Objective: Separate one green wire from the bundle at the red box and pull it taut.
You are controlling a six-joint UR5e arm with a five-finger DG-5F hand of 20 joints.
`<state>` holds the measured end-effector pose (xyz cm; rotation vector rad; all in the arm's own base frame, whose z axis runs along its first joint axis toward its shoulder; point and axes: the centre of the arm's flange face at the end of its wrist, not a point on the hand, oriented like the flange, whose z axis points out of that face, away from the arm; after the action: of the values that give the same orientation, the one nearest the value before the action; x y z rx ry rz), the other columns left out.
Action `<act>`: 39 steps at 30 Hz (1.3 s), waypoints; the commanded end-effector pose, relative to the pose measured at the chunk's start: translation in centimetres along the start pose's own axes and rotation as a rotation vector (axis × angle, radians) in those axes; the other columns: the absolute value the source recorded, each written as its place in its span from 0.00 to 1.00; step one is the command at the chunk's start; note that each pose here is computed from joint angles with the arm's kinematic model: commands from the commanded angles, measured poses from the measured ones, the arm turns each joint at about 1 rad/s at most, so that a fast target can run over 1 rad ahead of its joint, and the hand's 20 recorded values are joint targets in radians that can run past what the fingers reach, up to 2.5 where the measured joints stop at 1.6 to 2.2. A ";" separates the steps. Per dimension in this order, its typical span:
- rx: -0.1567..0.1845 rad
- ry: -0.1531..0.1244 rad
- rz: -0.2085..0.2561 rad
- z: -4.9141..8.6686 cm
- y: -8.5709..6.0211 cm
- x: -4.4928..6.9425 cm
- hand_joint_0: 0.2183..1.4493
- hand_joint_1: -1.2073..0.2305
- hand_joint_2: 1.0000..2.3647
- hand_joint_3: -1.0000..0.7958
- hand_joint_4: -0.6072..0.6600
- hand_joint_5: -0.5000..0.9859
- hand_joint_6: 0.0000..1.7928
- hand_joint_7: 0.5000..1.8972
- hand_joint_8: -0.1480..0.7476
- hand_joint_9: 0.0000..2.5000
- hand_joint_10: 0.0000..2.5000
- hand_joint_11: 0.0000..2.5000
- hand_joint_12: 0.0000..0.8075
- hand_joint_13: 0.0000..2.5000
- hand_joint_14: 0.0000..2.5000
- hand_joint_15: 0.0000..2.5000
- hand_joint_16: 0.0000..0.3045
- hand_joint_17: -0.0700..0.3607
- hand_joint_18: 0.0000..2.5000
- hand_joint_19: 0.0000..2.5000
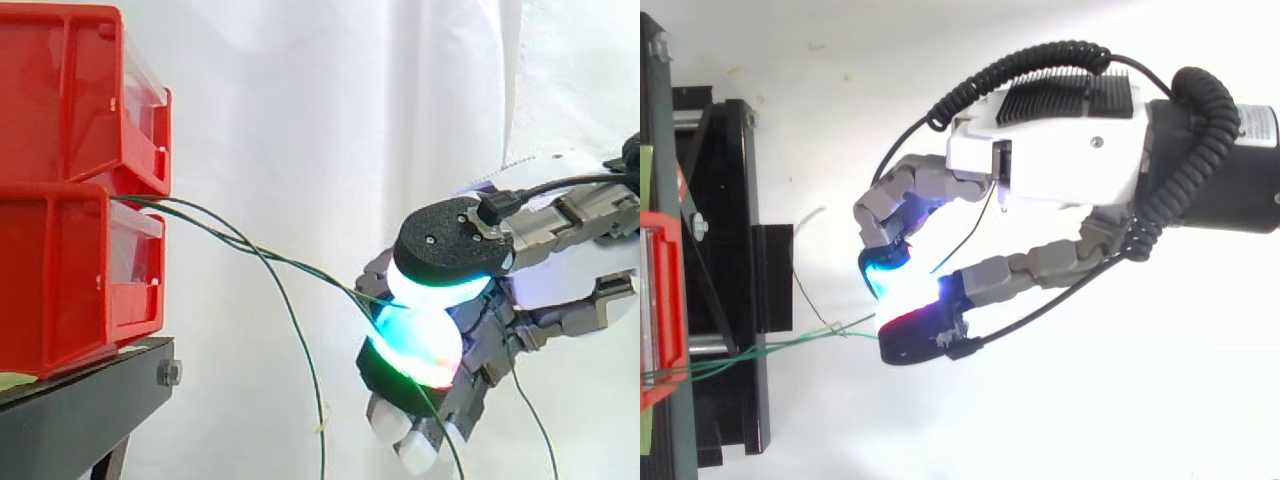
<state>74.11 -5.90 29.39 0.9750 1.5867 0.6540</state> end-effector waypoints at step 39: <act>-0.027 -0.009 0.401 -0.5 -3.8 3.9 0.31 0.31 0.02 0.54 0.50 0.25 0.50 0.45 0.51 0.32 0.01 0.15 0.50 0.29 0.00 0.14 0.18 0.45 0.27 0.14</act>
<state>71.57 -4.79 24.10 1.3331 1.4421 0.8893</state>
